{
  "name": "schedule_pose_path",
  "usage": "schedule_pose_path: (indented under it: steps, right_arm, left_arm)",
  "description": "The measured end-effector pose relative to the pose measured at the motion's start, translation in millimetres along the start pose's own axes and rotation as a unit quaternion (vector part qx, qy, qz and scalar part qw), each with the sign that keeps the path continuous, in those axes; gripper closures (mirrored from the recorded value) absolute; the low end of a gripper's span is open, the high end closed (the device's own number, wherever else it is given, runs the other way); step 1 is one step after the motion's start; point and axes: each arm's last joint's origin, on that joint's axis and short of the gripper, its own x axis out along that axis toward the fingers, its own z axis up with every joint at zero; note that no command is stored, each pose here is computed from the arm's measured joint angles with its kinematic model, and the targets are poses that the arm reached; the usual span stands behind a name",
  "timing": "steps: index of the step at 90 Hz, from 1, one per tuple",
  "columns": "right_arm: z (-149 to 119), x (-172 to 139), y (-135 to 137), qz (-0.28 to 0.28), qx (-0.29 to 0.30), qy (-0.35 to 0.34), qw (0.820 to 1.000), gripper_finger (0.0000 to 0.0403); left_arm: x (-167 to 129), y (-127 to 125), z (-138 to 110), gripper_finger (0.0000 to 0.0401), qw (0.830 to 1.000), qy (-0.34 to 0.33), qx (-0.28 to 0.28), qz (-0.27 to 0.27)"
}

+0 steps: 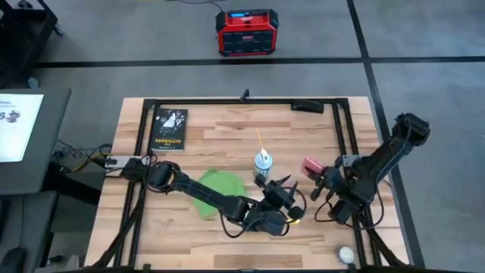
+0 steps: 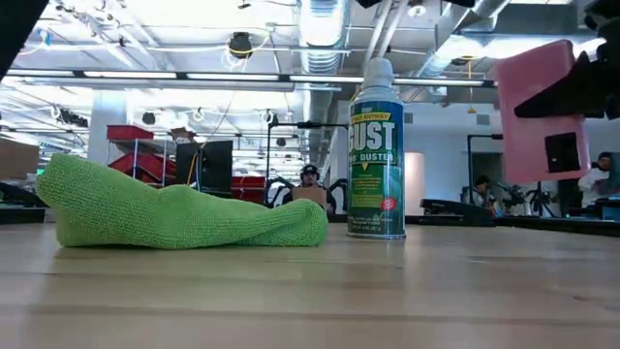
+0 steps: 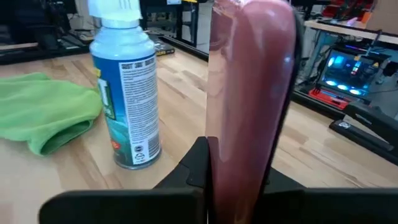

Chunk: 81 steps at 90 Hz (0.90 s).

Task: Apply microfiber cloth
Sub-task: Spray the pink cellphone using the spray bottle

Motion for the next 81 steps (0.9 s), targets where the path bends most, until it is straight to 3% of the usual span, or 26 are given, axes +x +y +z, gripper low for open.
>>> schedule_pose_path:
  steps: [30, 81]
  right_arm:
    - [-1, -4, 1, 0.012, 0.002, 0.001, 1.000, 0.0391]
    - [-1, -4, 1, 0.012, -0.005, 0.001, 1.000, 0.0391]
  left_arm:
    - [-21, 12, -31, 0.0257, 0.997, 0.068, -0.012, 0.025]
    - [-36, 33, -43, 0.0257, 0.994, 0.019, -0.022, 0.104]
